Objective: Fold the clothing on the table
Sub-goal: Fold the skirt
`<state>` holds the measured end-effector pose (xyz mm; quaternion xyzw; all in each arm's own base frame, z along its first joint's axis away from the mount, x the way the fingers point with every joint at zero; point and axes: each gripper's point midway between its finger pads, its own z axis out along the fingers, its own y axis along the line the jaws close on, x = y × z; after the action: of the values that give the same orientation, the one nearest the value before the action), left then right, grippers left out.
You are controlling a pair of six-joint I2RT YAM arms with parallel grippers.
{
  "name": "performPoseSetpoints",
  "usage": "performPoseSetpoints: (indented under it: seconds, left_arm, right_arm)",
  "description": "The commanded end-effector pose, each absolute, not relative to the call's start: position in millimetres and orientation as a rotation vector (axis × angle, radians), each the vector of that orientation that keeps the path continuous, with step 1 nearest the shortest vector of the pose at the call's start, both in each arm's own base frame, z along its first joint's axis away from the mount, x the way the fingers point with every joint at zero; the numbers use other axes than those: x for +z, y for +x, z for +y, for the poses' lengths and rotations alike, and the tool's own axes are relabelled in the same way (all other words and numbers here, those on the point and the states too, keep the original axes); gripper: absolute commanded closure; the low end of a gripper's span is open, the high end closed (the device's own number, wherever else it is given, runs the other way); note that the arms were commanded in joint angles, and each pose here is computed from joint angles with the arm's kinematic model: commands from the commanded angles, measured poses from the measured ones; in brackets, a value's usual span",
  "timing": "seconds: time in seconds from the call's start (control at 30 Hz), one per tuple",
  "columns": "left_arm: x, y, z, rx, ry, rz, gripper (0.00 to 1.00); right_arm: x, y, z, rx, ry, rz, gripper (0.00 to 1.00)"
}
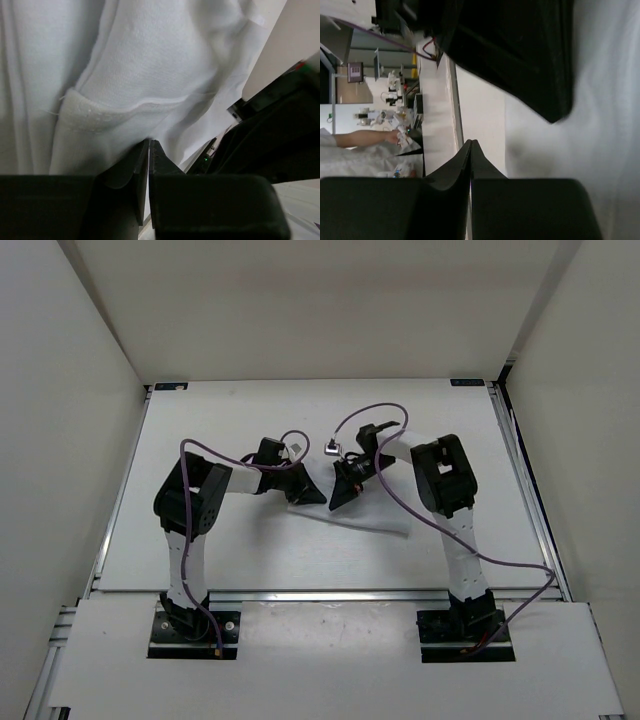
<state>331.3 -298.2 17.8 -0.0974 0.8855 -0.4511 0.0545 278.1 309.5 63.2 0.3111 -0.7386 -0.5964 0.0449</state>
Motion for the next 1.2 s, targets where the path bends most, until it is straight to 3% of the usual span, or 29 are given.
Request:
performPoseSetpoints:
  seconds: [0.0,0.2,0.4,0.6,0.67,0.8,0.9,1.17]
  left_arm:
    - [21,339,-294,-1.35,-0.283,2.645,0.84]
    - [30,337,-295,-1.376,-0.26,2.629,0.84]
    - [25,318,-293,-1.39,-0.269,2.661,0.84]
    - [27,315,-293,-1.393,-0.275,2.663,0.84]
    - [27,319,-287,-1.384,-0.3,2.648,0.84]
    - [29,320,-284,-1.385,-0.321,2.635,0.84]
    - [30,318,-280,-1.382,-0.325,2.628,0.84]
    - [25,311,-283,-1.392,-0.344,2.621,0.84]
  right_arm:
    - [64,268,288,-1.813,0.877,-2.24,0.99]
    - [24,272,284,-1.676,0.69,-2.248,1.0]
    - [-9,282,280,-1.423,0.71,-2.38,1.0]
    - [68,293,282,-1.799,0.786,-2.3,1.0]
    - [87,287,276,-1.807,0.855,-2.324,1.0]
    - [60,245,252,-1.528,0.998,-2.36,1.0]
    - [51,223,243,-1.491,0.966,-2.303,0.99]
    - [17,240,252,-1.358,0.964,-2.383,1.0]
